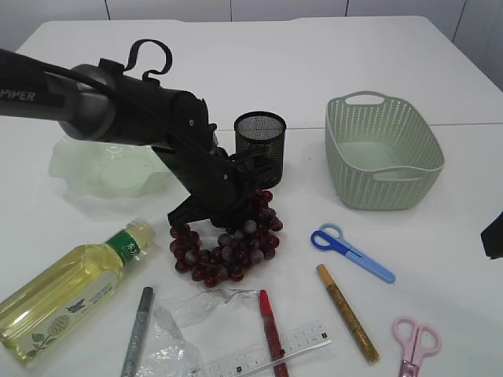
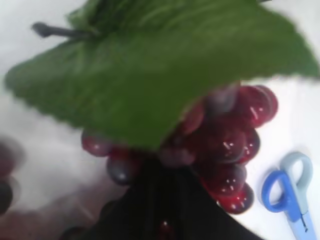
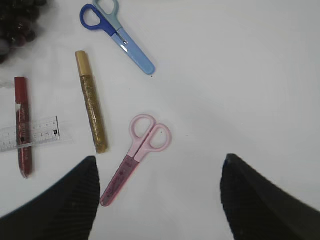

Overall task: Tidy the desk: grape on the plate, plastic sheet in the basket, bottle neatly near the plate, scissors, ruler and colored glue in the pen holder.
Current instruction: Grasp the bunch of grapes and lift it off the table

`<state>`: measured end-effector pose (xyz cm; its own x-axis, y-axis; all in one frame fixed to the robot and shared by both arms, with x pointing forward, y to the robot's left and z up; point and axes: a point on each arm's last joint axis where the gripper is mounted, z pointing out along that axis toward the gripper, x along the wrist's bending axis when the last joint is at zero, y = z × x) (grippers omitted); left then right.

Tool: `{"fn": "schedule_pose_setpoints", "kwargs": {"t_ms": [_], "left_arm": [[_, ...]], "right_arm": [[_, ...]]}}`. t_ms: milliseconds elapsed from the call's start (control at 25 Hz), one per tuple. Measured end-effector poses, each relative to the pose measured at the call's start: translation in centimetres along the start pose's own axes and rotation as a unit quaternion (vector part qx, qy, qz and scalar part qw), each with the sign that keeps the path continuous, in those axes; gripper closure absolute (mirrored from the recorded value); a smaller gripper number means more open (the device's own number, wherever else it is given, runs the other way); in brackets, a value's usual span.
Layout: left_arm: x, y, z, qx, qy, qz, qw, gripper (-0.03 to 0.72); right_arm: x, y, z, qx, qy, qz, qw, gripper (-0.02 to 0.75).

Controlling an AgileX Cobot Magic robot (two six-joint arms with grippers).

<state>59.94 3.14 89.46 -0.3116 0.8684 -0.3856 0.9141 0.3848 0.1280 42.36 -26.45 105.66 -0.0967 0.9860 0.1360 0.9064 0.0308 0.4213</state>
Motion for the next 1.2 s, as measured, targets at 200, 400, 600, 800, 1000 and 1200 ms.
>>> {"fn": "schedule_pose_setpoints", "kwargs": {"t_ms": [200, 400, 600, 800, 1000, 1200], "left_arm": [[-0.2, 0.0, -0.6, -0.002, 0.0, 0.004, 1.0, 0.681], [-0.5, 0.1, -1.8, -0.004, -0.005, 0.007, 1.0, 0.686], [-1.1, 0.4, -3.9, -0.025, -0.018, 0.025, 0.999, 0.687], [-1.6, 0.7, -6.4, -0.048, -0.028, 0.056, 0.997, 0.687], [-2.0, 0.9, -8.5, -0.069, -0.039, 0.072, 0.994, 0.687], [-2.4, 1.0, -10.7, -0.086, -0.055, 0.079, 0.992, 0.688]], "right_arm": [[0.0, 0.0, 0.0, 0.0, 0.0, 0.0, 1.0, 0.186], [0.0, 0.0, 0.0, 0.0, 0.0, 0.0, 1.0, 0.186], [0.0, 0.0, 0.0, 0.0, 0.0, 0.0, 1.0, 0.186], [0.0, 0.0, 0.0, 0.0, 0.0, 0.0, 1.0, 0.186], [0.0, 0.0, 0.0, 0.0, 0.0, 0.0, 1.0, 0.186], [0.0, 0.0, 0.0, 0.0, 0.0, 0.0, 1.0, 0.186]]}}
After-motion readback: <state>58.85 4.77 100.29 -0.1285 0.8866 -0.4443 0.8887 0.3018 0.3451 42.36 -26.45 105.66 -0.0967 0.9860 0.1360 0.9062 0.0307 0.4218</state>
